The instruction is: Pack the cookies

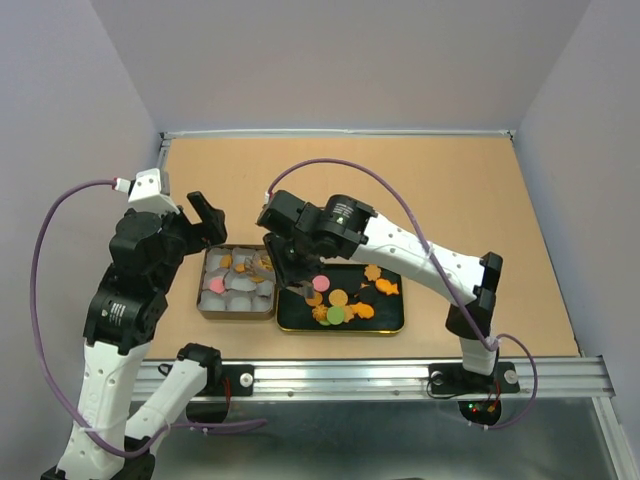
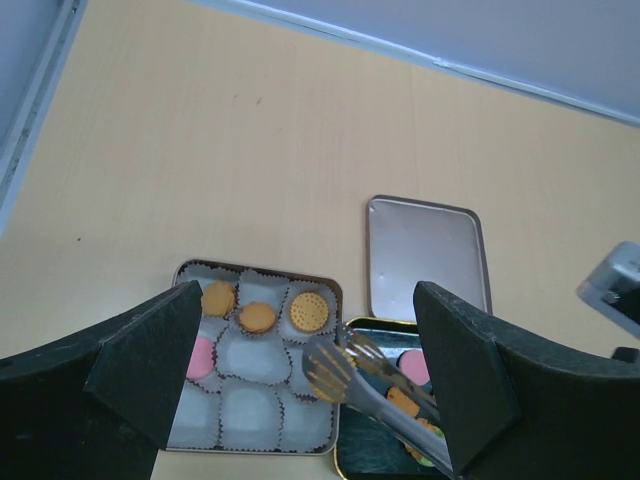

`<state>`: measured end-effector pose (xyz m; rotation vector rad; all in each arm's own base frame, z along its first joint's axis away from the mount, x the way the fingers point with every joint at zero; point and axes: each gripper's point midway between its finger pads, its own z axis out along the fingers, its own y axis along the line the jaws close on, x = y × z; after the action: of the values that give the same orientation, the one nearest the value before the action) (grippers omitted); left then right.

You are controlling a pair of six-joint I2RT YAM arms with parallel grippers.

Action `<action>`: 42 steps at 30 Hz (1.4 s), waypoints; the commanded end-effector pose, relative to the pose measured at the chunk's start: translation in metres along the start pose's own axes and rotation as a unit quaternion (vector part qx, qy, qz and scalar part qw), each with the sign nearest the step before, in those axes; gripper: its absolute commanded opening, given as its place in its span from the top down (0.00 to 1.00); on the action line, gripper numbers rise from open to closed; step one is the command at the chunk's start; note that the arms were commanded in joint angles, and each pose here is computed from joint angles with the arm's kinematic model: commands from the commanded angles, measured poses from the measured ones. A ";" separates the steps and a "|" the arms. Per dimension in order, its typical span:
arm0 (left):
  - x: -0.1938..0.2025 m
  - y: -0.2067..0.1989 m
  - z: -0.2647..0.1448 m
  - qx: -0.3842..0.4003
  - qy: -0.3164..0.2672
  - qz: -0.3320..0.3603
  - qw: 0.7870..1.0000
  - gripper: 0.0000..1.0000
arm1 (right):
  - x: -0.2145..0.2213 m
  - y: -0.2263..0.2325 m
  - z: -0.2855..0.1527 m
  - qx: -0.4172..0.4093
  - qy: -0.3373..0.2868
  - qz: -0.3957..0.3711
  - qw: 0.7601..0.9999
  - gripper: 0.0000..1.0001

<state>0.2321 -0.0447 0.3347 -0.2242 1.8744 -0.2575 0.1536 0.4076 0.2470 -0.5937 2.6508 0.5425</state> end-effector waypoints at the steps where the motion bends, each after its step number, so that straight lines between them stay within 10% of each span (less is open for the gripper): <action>1: -0.026 -0.004 -0.009 0.004 -0.039 0.003 0.999 0.01 | -0.017 0.048 0.005 -0.096 -0.015 -0.033 0.995 0.66; 42: -0.030 0.000 -0.007 -0.010 -0.042 0.009 0.999 0.01 | -0.035 0.039 0.086 -0.064 -0.005 -0.033 0.997 0.59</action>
<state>0.2340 -0.0376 0.3391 -0.2364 1.8662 -0.2125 0.1727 0.4755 0.1752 -0.7480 2.6821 0.6198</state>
